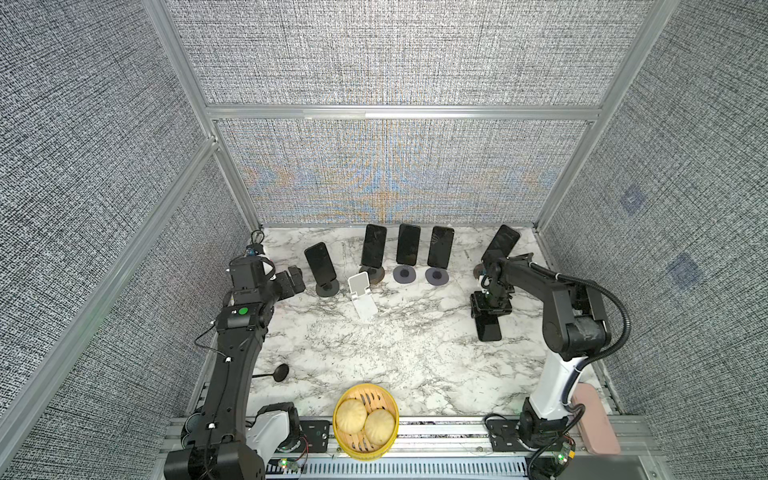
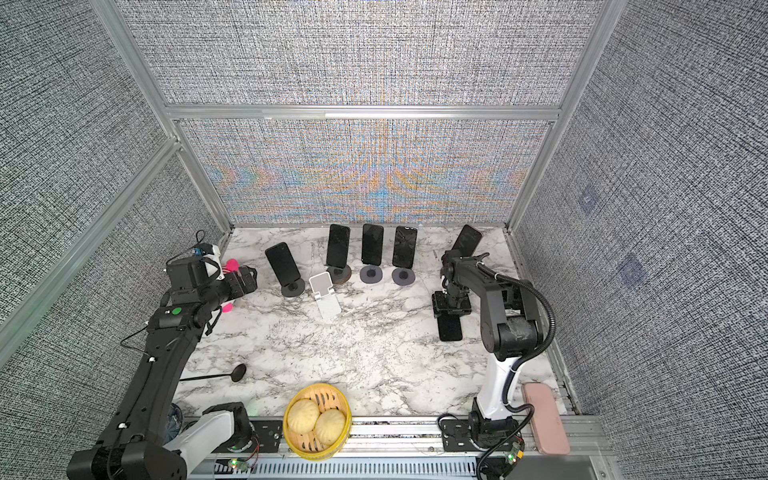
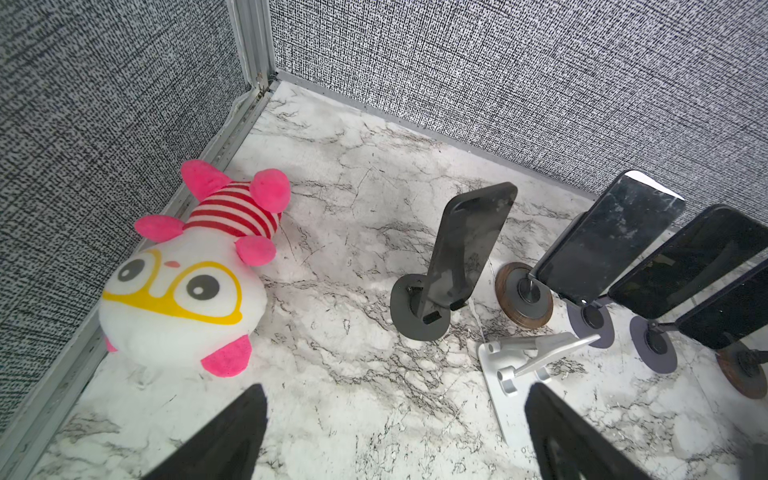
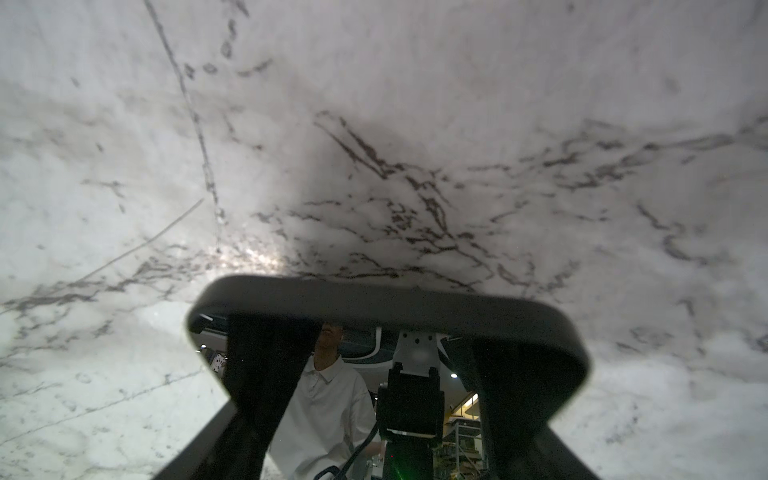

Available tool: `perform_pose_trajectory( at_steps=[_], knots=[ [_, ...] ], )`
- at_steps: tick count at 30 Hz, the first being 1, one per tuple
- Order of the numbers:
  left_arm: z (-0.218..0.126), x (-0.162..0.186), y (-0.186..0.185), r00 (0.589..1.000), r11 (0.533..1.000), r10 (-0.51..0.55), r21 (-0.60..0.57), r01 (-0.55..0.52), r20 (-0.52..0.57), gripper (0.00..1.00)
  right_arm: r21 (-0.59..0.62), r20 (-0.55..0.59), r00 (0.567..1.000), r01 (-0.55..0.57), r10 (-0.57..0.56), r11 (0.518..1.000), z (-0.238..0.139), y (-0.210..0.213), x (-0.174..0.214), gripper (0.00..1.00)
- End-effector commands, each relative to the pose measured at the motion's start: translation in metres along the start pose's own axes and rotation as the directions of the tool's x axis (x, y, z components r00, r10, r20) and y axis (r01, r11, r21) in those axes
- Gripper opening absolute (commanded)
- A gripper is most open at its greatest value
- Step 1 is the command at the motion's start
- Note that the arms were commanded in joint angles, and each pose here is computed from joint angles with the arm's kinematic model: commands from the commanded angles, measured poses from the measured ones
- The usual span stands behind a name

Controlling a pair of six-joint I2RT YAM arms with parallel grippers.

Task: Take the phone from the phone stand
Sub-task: 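Carry the phone toward the right arm's side and lower it flat onto the table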

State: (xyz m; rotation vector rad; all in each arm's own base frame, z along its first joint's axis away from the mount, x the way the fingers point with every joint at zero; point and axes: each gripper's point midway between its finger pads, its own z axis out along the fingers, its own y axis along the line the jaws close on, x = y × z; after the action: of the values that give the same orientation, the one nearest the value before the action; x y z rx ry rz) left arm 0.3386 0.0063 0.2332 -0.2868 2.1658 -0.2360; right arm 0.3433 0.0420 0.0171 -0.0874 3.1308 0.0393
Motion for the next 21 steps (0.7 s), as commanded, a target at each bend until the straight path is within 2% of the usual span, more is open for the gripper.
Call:
perform_pose_trajectory(
  at_steps=[1,16,21],
  knots=[
    [-0.001,-0.003,-0.002,1.000,1.000,0.017,0.005,-0.017,0.004,0.98,-0.006,-0.019,1.000,-0.006,0.006,1.000,0.005,0.001,0.003,0.74],
    [0.000,-0.002,0.004,1.000,0.999,0.029,-0.032,-0.029,0.003,0.98,0.006,-0.023,1.000,-0.013,0.013,1.000,0.002,-0.001,0.005,0.83],
    [0.004,0.001,0.005,0.998,0.995,0.061,-0.074,-0.062,-0.006,0.99,0.013,0.041,0.998,-0.040,0.040,0.999,-0.022,-0.003,0.006,0.88]
  ],
)
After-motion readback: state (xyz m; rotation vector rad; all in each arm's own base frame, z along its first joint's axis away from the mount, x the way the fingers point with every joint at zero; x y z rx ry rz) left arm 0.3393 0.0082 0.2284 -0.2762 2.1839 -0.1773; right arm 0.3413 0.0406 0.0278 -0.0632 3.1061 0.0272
